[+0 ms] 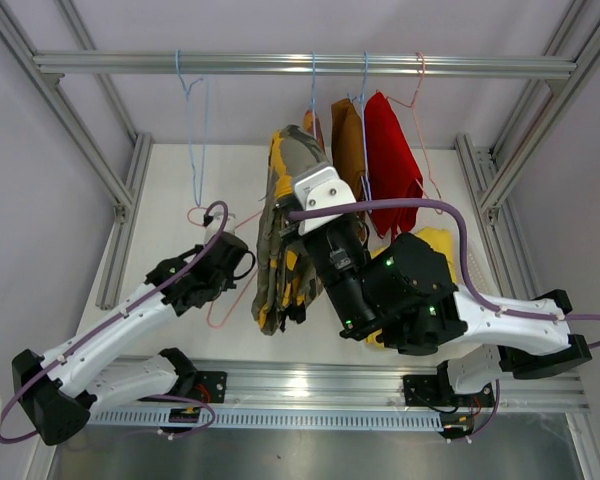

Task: Remove the trousers from the hanger

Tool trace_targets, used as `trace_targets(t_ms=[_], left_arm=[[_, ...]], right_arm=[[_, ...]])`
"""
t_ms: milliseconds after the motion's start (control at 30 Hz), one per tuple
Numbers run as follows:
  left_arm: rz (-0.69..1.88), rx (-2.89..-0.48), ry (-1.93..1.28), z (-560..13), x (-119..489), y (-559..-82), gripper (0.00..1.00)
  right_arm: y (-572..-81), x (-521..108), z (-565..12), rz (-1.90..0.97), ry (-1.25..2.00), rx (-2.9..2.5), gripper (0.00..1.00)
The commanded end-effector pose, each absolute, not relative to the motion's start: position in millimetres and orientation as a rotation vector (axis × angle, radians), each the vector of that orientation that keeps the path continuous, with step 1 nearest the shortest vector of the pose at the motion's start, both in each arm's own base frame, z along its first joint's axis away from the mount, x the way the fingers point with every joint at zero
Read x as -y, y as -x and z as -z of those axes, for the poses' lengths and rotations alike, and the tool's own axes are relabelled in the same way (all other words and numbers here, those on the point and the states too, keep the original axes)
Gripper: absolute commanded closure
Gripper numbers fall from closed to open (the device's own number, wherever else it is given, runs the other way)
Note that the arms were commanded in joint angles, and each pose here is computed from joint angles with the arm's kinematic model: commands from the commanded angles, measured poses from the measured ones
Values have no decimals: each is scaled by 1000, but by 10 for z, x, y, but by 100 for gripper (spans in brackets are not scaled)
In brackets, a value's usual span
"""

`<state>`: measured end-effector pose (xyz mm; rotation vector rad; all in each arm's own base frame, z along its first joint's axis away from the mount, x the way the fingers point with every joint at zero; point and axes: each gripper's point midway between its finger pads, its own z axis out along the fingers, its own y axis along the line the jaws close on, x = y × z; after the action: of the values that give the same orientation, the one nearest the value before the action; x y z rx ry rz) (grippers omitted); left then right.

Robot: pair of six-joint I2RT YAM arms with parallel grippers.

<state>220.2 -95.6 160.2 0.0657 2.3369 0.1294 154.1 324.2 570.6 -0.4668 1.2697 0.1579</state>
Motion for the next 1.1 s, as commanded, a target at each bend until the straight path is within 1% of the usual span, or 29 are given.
trace_targets(t_ms=[0,133,267,367,433,600,767,900,933,967,1067], left_arm=[[-142,-2300,-18,-1685,915,-2243,100],[-145,-2270,17,-1755,865,-2249,100],[-134,-2236,31,-1869,841,-2258,99],[-131,-2214,45,-1947,818,-2266,100],[-133,-2200,51,-1981,791,-2261,99],[-124,-2175,61,-2030,760,-2248,100],[-118,-2163,71,-2044,744,-2243,100],[-115,-2160,74,-2036,742,-2242,100],[-114,-2160,71,-2034,743,-2240,100],[-114,-2160,71,-2031,744,-2241,99],[-108,-2160,67,-2032,751,-2240,100]], right_arm=[[-1461,-3022,-5920,-296,363,-1252,100],[-1393,-2974,-5721,-313,388,-1278,100],[-1337,-3017,-5240,-237,453,-1317,100],[-1266,-2892,-5105,-296,435,-1346,100],[-1247,-2848,-4915,-291,446,-1368,100],[-1320,-2458,-4582,-285,377,-1448,100],[-1394,-2141,-4205,-131,362,-1511,100],[-1456,-1812,-4064,-75,297,-1547,100],[-1469,-1714,-4052,-121,225,-1559,100],[-1493,-1588,-3983,-60,243,-1555,100],[-1540,-1331,-3883,-66,184,-1551,100]])
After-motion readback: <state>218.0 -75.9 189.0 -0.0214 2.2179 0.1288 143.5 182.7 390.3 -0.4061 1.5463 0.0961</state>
